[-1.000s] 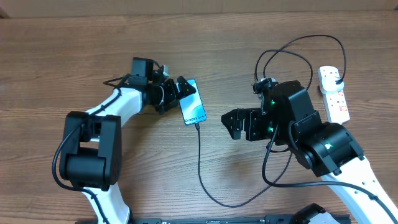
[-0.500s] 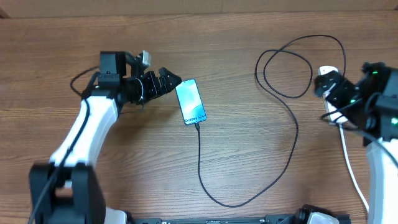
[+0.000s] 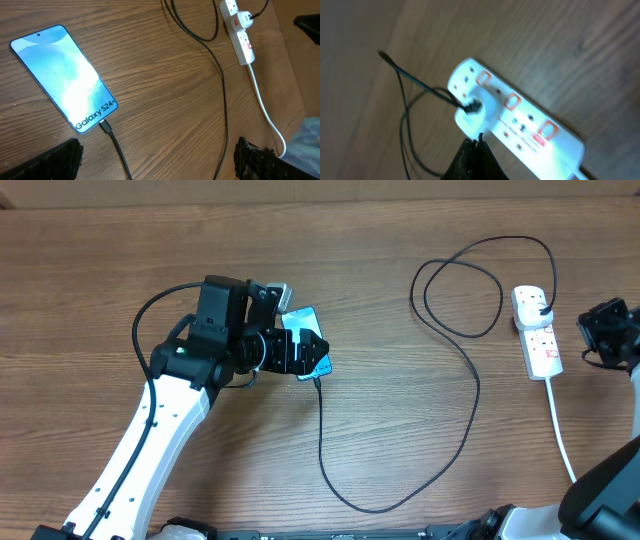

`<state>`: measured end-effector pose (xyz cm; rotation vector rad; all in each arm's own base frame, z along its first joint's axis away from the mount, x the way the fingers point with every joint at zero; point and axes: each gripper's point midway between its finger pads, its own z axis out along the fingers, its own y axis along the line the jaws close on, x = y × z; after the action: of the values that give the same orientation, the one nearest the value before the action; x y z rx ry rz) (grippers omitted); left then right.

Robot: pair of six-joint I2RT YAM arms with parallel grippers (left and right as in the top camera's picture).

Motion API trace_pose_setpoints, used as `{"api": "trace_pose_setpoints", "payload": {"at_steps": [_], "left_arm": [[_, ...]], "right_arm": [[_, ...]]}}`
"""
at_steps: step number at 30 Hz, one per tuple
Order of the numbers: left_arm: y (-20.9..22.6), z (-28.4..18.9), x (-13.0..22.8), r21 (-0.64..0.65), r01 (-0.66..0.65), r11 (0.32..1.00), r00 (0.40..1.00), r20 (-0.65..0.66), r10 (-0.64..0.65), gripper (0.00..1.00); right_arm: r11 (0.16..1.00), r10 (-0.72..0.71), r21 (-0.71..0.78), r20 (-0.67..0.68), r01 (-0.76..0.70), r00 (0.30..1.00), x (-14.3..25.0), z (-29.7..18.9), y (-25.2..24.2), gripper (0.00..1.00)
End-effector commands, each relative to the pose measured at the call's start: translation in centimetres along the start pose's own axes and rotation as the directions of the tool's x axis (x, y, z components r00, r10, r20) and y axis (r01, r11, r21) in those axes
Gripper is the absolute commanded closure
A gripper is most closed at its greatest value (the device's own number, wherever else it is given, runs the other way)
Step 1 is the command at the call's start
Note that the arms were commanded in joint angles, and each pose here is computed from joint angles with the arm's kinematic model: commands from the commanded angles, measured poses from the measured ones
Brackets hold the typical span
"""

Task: Plug charger to phone and switch on socket
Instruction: 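Move the right gripper over the white power strip's switch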

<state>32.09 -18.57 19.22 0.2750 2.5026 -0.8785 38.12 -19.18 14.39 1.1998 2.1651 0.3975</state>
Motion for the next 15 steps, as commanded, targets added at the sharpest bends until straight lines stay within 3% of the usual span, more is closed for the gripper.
{"api": "trace_pose_setpoints", "payload": {"at_steps": [1, 15], "left_arm": [[-0.1, -0.4, -0.2, -0.016, 0.000, 1.000, 1.000, 0.017, 0.000, 0.01], [0.2, -0.3, -0.2, -0.039, 0.028, 0.999, 0.999, 0.021, -0.027, 0.00]], "right_arm": [[1.000, 0.024, -0.008, 0.048, -0.024, 0.999, -2.0, 1.0, 0.3, 0.96], [0.994, 0.087, 0.061, -0.011, -0.086, 0.996, -1.1, 7.4, -3.4, 0.96]]}}
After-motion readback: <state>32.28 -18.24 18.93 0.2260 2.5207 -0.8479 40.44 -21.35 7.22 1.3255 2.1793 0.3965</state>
